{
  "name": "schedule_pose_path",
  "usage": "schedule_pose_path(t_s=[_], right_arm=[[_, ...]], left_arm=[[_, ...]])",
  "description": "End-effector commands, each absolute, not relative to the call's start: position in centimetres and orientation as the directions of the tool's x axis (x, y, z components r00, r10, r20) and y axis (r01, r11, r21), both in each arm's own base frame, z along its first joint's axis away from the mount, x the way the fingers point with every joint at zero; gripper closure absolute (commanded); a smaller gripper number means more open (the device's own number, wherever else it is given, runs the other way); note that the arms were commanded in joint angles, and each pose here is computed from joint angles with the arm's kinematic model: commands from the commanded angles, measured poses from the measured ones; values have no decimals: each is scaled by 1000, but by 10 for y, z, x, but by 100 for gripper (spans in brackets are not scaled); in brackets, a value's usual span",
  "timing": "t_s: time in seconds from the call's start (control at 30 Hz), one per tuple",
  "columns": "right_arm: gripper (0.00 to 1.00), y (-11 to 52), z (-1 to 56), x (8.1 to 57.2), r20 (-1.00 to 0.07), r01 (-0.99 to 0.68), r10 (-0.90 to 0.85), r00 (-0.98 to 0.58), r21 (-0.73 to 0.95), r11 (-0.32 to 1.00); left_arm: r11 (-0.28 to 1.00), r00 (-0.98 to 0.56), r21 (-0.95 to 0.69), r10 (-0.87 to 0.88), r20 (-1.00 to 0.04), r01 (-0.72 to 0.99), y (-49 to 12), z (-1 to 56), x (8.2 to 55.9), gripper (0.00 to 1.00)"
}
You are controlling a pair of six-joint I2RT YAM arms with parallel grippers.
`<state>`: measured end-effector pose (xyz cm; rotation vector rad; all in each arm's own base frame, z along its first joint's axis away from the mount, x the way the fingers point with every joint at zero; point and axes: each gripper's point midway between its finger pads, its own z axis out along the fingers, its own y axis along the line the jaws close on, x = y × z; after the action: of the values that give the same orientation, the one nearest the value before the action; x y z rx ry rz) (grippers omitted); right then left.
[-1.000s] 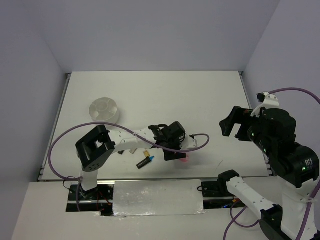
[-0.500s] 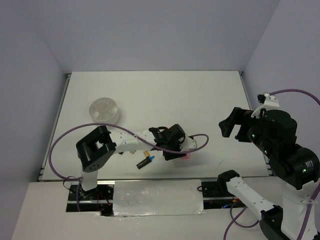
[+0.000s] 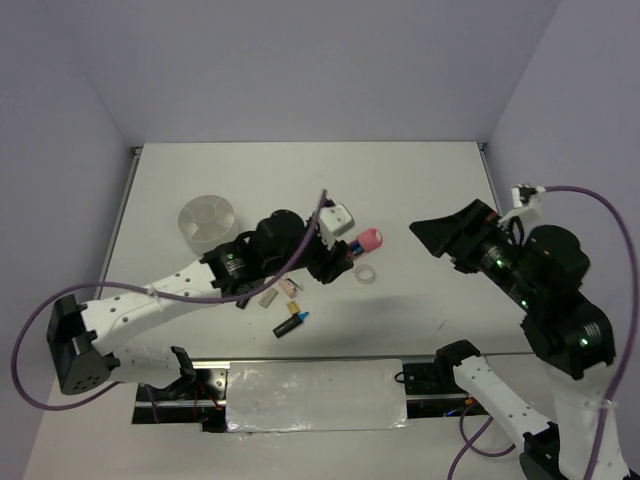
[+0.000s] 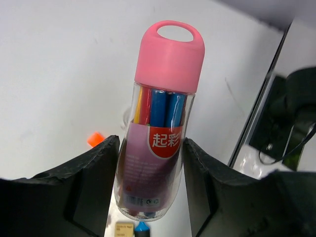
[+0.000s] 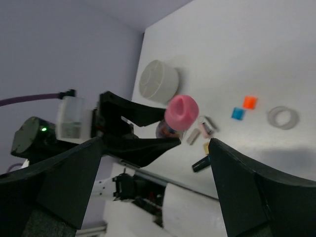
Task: Sort the stationery into containers
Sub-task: Pick up the stationery from the center of the board, then place the stationery in the storage box.
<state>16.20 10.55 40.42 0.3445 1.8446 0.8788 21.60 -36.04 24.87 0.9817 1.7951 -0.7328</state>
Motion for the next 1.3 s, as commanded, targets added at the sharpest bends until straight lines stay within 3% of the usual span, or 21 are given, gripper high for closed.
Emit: schedule_pose_path(t_s=[0.0, 0.3, 0.63, 0.73, 0.87, 0.97, 1.03, 1.07, 1.1, 1.27], right_arm=[[5, 164, 415, 179, -523, -276, 608, -598, 846, 457], [7, 192, 369, 219, -476, -217, 555, -683, 857, 468], [20, 223, 340, 198, -413, -208, 429, -803, 869, 449], [36, 222, 334, 197, -420, -211, 419, -805, 863, 460], [81, 224, 334, 200, -454, -247, 403, -795, 849, 468], [85, 223, 331, 208, -490, -268, 395, -777, 826, 496], [100, 222, 331, 216, -524, -289, 384, -760, 802, 523], [100, 221, 329, 219, -530, -286, 380, -758, 794, 536], [100, 221, 332, 222, -547, -298, 380, -746, 785, 543], [100, 224, 348, 237, -631, -395, 361, -687, 741, 543]], left_arm=[[503, -244, -171, 84, -966, 847, -359, 300, 217, 100], [480, -218, -167, 54, -974, 861, -356, 320, 214, 100], [532, -178, -112, 73, -981, 839, -346, 326, 223, 100], [514, -167, -106, 74, -983, 851, -348, 330, 220, 100], [509, -167, -100, 87, -982, 855, -349, 328, 220, 100], [505, -162, -96, 88, -983, 858, -347, 330, 218, 100], [515, -161, -90, 95, -982, 852, -344, 329, 219, 92], [523, -158, -85, 96, -983, 848, -343, 331, 220, 71], [550, -162, -80, 101, -982, 831, -339, 330, 224, 61], [652, -176, -70, 98, -979, 755, -316, 328, 234, 45]])
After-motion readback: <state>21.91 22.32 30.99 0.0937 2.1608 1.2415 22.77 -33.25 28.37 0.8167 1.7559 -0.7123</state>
